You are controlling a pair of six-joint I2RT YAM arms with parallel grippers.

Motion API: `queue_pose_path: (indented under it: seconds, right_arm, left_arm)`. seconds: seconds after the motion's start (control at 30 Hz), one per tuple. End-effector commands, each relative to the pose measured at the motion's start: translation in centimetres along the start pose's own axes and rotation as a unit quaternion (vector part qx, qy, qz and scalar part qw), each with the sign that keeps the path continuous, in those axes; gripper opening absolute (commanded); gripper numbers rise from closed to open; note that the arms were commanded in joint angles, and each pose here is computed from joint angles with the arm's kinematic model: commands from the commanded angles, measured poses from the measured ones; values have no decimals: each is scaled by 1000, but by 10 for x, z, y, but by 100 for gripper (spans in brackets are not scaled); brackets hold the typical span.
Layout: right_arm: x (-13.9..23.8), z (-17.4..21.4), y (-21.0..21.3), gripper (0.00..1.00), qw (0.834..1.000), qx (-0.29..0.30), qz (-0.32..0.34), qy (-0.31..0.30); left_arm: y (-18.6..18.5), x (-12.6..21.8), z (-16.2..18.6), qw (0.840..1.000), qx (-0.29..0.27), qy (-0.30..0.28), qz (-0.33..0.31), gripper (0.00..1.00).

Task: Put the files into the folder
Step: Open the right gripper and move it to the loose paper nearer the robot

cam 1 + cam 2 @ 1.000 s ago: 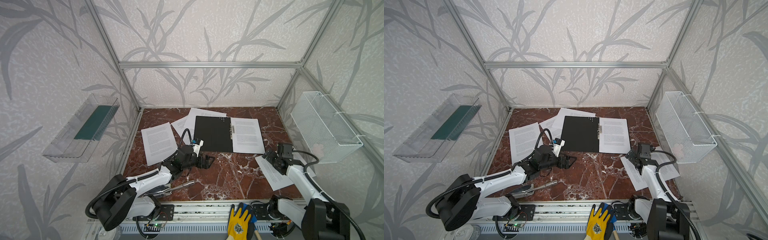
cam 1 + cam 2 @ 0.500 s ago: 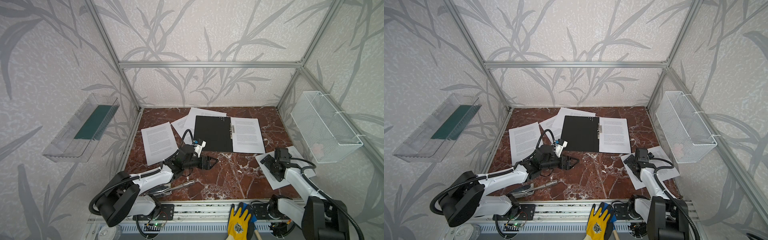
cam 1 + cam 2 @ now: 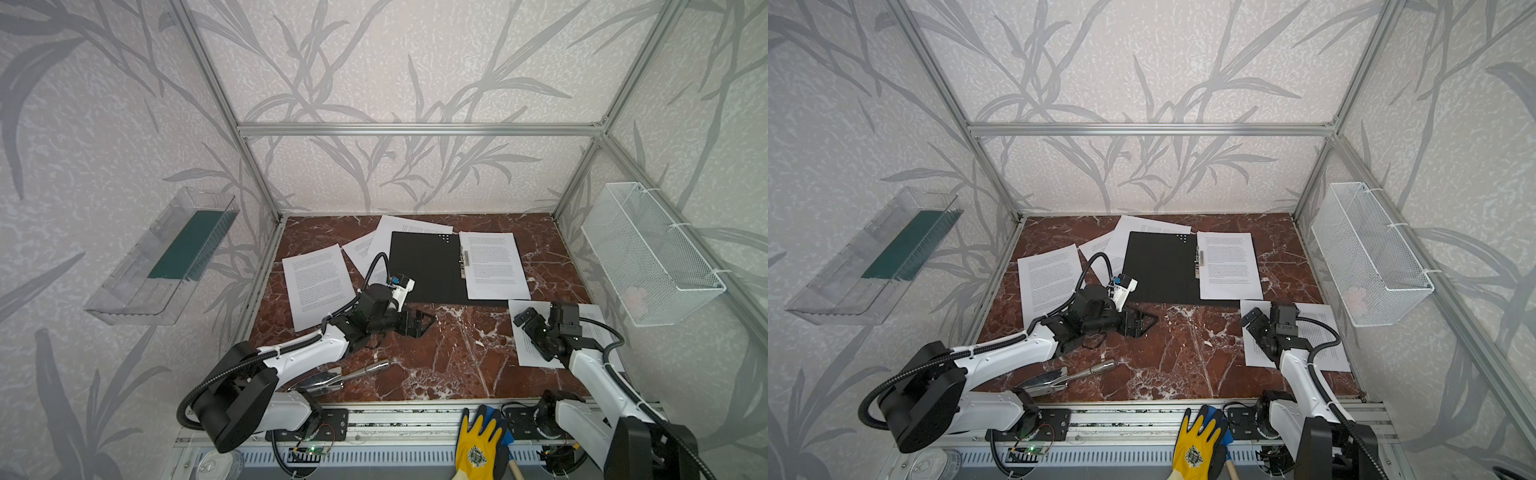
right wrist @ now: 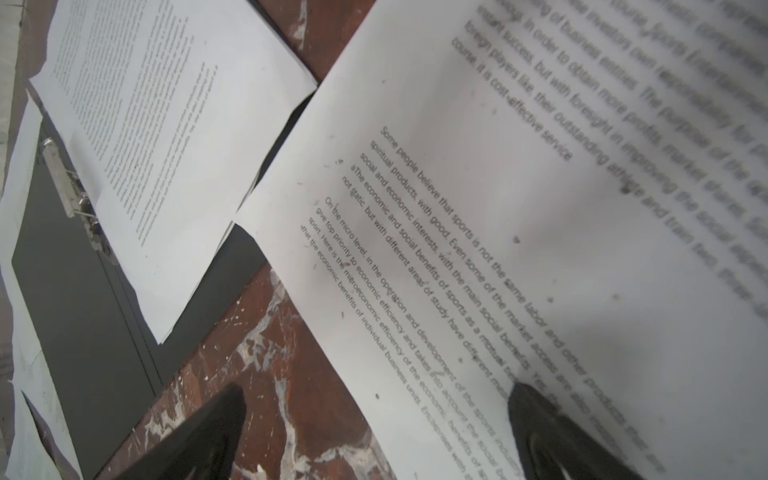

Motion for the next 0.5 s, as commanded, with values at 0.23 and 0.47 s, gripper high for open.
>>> queue_pose_path:
  seconds: [0.23, 0.47]
  right_arm:
    - [24, 64, 13, 99, 982, 137, -46, 122]
    - [28, 26, 13, 99, 986, 166, -5, 22]
  left_arm:
    - [-2, 0, -3, 1000, -24, 7, 3, 99]
    - [-11, -1, -3, 999, -16, 4, 33, 99]
Point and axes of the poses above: each gripper's point midway between its finger pads, its own x axis back along the fingers, its own y axis along the line the jaws close on, z = x × y, the point moved 3 cm from there along x, back along the fingers, and after that the axes turned 9 degrees about -x, right-handed, at the moved point
